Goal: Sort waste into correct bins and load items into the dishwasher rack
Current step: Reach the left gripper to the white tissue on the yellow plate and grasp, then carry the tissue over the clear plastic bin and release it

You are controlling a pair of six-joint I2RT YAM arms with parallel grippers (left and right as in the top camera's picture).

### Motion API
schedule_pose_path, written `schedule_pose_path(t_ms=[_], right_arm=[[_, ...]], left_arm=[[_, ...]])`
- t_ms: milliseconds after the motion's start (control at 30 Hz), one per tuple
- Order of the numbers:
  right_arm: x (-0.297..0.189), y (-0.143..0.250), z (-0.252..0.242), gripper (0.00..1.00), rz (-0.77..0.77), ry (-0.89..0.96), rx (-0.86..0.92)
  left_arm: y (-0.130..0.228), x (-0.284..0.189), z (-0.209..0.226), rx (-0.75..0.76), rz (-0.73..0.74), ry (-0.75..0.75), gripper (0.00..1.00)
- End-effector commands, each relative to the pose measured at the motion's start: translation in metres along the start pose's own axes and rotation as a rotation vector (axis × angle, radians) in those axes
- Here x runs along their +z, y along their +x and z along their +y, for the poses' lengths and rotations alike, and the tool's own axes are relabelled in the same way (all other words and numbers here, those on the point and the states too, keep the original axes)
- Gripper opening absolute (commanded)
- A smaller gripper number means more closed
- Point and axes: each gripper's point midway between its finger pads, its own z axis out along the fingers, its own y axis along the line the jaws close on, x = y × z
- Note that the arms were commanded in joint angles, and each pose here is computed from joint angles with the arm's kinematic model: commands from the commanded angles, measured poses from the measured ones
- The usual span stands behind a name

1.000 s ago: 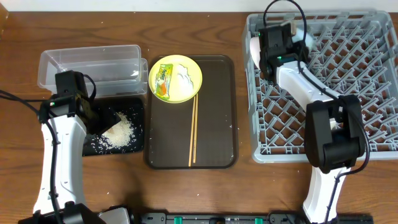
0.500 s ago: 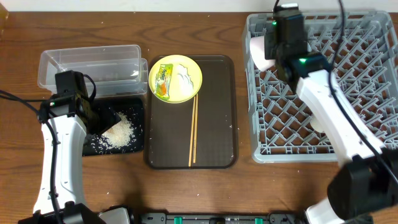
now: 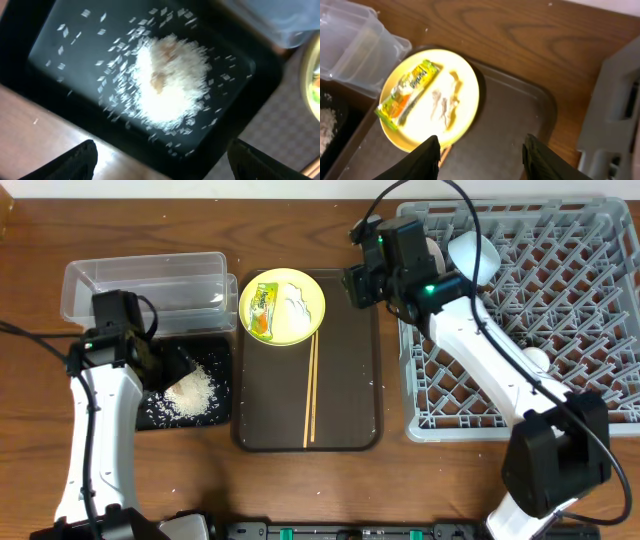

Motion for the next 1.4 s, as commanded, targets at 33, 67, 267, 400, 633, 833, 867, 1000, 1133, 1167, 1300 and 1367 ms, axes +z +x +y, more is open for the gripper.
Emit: schedule_pose_path(t_ms=[33,67,267,400,633,833,867,1000,1133,1167,1300,1367], right_arm=[[-0.003,-0.017,0.014,0.53,-0.065,-0.024,-0.002],[-0.001,-0.018,0.020,0.54,-0.072,-0.032,-0.012],[0.001,-0.010,0.022,0.64,-0.051,0.049,-0.050],[-0.026,-0.013,-0.005,0.70,-0.052,0.197,-0.037],[-0.130,-0.030,-0.063,0.83,-0.118,0.479,0.016],[-0.201,-0.019,-0.102,0.82,-0.122,0.568,0.099],[-0.210,-0.016,-0.108,0.83,-0.117,0.582,0.114],[-0.228,-0.001,-0.124,0.84,-0.082,0.606,0.159],[-0.232,0.014,-0.132,0.84,-0.023,0.627,0.177],[-0.232,0.017,-0.132,0.84,-0.011,0.628,0.178],[-0.232,0.020,-0.132,0.85,0.003,0.629,0.178],[-0.232,0.020,-0.132,0.84,0.003,0.629,0.178]], left_arm=[[-0.002,-0.004,-0.017,0.056,-0.032,0.029,0.86],[0.000,-0.005,-0.020,0.067,-0.032,0.032,0.86],[-0.006,-0.008,-0.050,0.227,-0.099,0.087,0.86],[-0.008,-0.015,-0.087,0.347,-0.157,0.170,0.86],[-0.016,-0.013,-0.158,0.482,-0.232,0.283,0.86],[-0.016,0.007,-0.221,0.561,-0.289,0.367,0.85],[-0.015,0.012,-0.231,0.570,-0.297,0.382,0.85],[-0.001,0.037,-0.261,0.580,-0.289,0.416,0.85],[0.017,0.069,-0.275,0.551,-0.235,0.416,0.85],[0.020,0.076,-0.276,0.538,-0.221,0.413,0.85],[0.034,0.103,-0.278,0.533,-0.176,0.392,0.78],[0.038,0.112,-0.279,0.539,-0.164,0.385,0.62]])
